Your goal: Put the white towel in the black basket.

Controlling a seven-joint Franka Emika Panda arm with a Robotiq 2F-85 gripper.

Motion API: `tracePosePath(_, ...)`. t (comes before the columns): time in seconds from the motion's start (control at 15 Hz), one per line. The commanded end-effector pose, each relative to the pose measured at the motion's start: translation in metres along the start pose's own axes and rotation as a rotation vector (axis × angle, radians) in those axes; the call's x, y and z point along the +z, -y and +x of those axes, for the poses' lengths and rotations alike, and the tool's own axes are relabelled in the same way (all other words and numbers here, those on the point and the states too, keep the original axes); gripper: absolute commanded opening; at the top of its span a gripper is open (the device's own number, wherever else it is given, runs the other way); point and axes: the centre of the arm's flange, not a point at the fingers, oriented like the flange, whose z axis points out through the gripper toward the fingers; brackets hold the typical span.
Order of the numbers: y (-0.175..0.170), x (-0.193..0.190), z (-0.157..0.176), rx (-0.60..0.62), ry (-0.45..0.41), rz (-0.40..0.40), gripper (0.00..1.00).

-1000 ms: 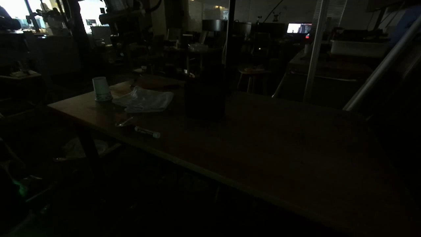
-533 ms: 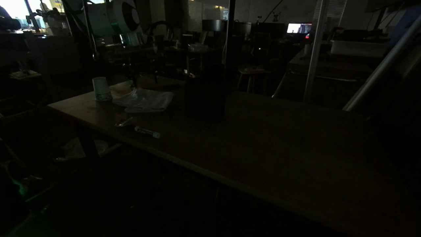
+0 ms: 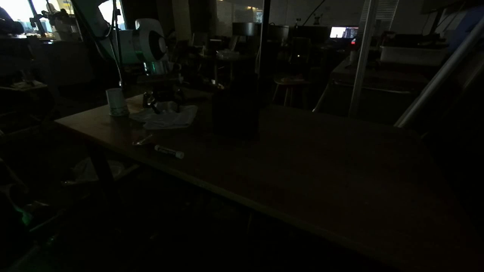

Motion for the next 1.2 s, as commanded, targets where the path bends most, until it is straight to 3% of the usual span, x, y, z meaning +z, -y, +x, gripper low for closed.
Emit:
tracePosePath(0.0, 0.005, 0.001, -0.003, 0.022, -0.020, 0.043, 0.59)
tracePosePath(0.47, 0.037, -0.021, -0.032, 0.066, -0.014, 0.146, 0.05)
tracePosePath(0.53, 0.041, -0.024, -0.036, 0.076, -0.013, 0.156, 0.01)
tracePosePath(0.87, 0.055, -0.068, -0.065, 0.116, -0.026, 0.149, 0.00)
tracePosePath(1.13, 0.041, -0.122, -0.094, 0.145, -0.053, 0.063, 0.00)
